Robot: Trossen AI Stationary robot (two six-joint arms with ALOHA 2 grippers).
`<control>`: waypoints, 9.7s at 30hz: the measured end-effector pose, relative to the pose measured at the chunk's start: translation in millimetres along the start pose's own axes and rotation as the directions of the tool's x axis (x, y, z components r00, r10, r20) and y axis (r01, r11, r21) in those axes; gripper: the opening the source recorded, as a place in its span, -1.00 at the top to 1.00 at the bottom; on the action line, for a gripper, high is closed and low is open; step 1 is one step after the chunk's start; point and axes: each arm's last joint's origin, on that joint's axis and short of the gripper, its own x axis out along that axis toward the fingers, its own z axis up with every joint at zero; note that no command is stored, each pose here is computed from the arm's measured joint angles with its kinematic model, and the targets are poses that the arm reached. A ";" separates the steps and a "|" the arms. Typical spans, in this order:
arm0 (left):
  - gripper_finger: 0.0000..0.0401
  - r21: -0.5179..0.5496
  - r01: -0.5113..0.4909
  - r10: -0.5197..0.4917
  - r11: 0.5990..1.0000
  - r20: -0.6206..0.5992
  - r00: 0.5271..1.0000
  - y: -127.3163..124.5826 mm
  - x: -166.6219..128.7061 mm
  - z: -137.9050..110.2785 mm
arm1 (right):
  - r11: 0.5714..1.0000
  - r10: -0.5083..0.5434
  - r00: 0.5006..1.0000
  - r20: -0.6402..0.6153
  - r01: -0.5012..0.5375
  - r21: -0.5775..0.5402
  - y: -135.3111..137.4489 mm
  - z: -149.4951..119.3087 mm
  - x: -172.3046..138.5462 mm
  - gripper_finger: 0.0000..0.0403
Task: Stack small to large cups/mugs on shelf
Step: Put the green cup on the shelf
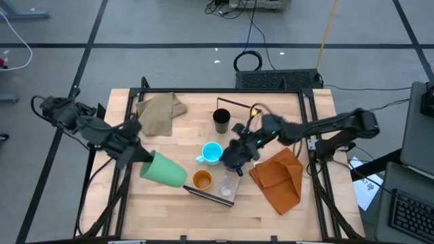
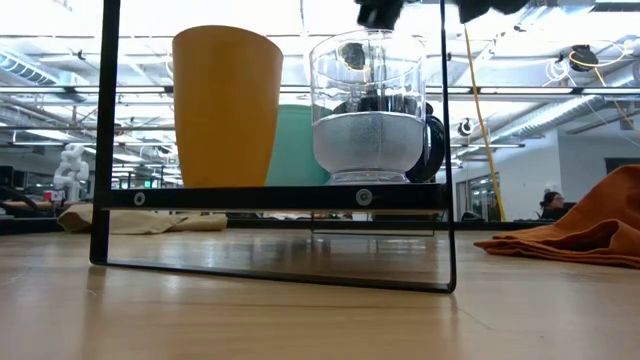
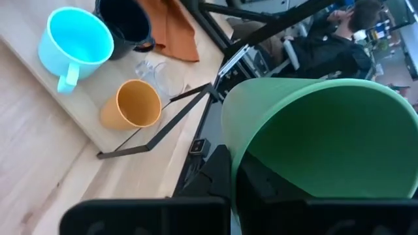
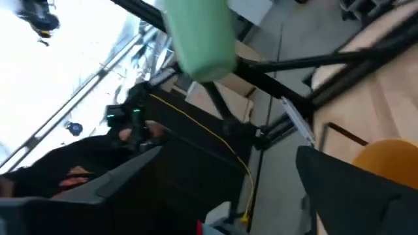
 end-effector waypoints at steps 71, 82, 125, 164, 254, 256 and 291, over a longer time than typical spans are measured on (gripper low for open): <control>1.00 -0.178 0.237 -0.286 0.955 -0.348 0.893 -5.1 202.3 59.0 | 0.934 0.283 0.943 -0.177 -0.313 -0.175 20.6 -56.4 93.6 -0.93; 1.00 -0.177 0.260 -0.310 0.949 -0.387 0.868 -0.9 222.5 58.6 | 0.945 0.262 0.946 -0.190 -0.291 -0.147 19.8 -59.3 94.7 -0.93; 1.00 -0.218 0.266 -0.323 0.939 -0.290 0.901 0.9 223.4 72.1 | 0.927 0.311 0.929 -0.202 -0.344 -0.151 38.6 -65.4 110.8 -0.98; 0.59 -0.270 0.360 -0.439 0.893 -0.348 0.828 -14.0 192.6 71.9 | 0.901 0.352 0.890 -0.289 -0.406 -0.152 36.7 -54.8 105.2 -0.71; 0.60 -0.067 0.114 -0.066 0.991 0.498 0.865 5.8 -38.5 43.9 | 0.234 -0.549 0.473 0.689 0.878 -0.417 -87.4 -75.3 -104.7 -0.70; 0.60 -0.073 0.117 -0.066 0.990 0.498 0.864 5.8 -38.5 43.9 | 0.224 -0.552 0.471 0.688 0.879 -0.422 -92.2 -77.4 -104.2 -0.70; 0.60 -0.094 0.122 -0.059 0.988 0.504 0.862 6.1 -38.5 44.0 | 0.185 -0.580 0.421 0.698 0.902 -0.391 -168.6 -75.2 -98.6 -0.71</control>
